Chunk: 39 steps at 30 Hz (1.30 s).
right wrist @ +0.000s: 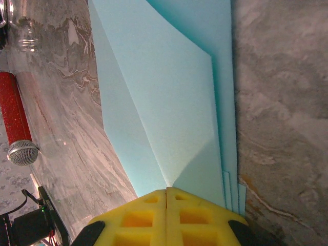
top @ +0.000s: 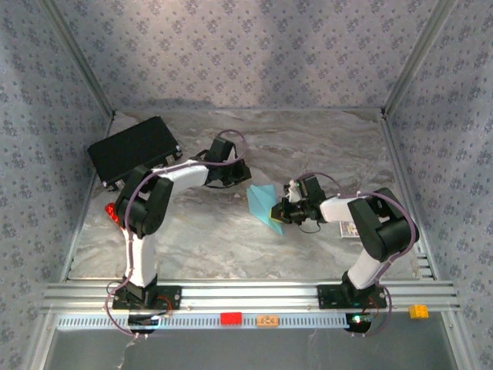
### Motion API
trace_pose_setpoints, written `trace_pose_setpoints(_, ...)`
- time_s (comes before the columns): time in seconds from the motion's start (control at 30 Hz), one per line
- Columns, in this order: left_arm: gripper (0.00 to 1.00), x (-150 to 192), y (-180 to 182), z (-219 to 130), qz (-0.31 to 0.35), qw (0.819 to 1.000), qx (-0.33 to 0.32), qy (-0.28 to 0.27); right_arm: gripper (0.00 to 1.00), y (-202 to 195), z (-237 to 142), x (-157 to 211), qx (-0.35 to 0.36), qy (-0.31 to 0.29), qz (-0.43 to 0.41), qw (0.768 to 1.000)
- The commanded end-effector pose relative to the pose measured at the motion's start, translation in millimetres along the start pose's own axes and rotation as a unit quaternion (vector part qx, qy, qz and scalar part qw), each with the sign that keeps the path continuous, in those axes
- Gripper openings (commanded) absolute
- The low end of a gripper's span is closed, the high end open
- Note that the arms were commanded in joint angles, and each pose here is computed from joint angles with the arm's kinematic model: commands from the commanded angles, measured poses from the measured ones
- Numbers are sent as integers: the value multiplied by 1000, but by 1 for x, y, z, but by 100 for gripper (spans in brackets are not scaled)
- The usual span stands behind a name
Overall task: Fold a paper plane with a square sheet of paper (pick it up from the middle)
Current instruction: Fourth fold the wing at the center of the table.
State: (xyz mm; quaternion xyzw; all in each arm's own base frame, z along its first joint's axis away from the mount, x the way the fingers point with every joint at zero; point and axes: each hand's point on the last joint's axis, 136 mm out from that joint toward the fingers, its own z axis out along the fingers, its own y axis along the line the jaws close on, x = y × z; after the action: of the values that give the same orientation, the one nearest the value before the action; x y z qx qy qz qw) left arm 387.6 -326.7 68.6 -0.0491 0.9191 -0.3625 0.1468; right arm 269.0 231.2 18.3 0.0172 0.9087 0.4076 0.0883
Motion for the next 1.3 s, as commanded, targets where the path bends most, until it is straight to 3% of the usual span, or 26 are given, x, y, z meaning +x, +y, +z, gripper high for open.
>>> trace_pose_setpoints(0.0,10,26,-27,5,33,999,33,21,0,-38,-1,33,69,46,46,996)
trace_pose_setpoints(0.27,8,69,-17,44,27,996,24,81,0,-36,-3,30,66,42,45,996)
trace_pose_setpoints(0.57,6,86,21,52,12,996,-14,91,0,-3,-9,10,34,22,20,999)
trace_pose_setpoints(0.8,6,89,25,53,14,995,-17,93,0,23,0,-13,24,7,3,1000)
trace_pose_setpoints(1.0,6,89,25,54,15,995,-17,93,0,5,21,-19,47,18,17,999)
trace_pose_setpoints(1.27,5,89,32,56,11,995,-23,94,1,-13,11,15,46,40,30,998)
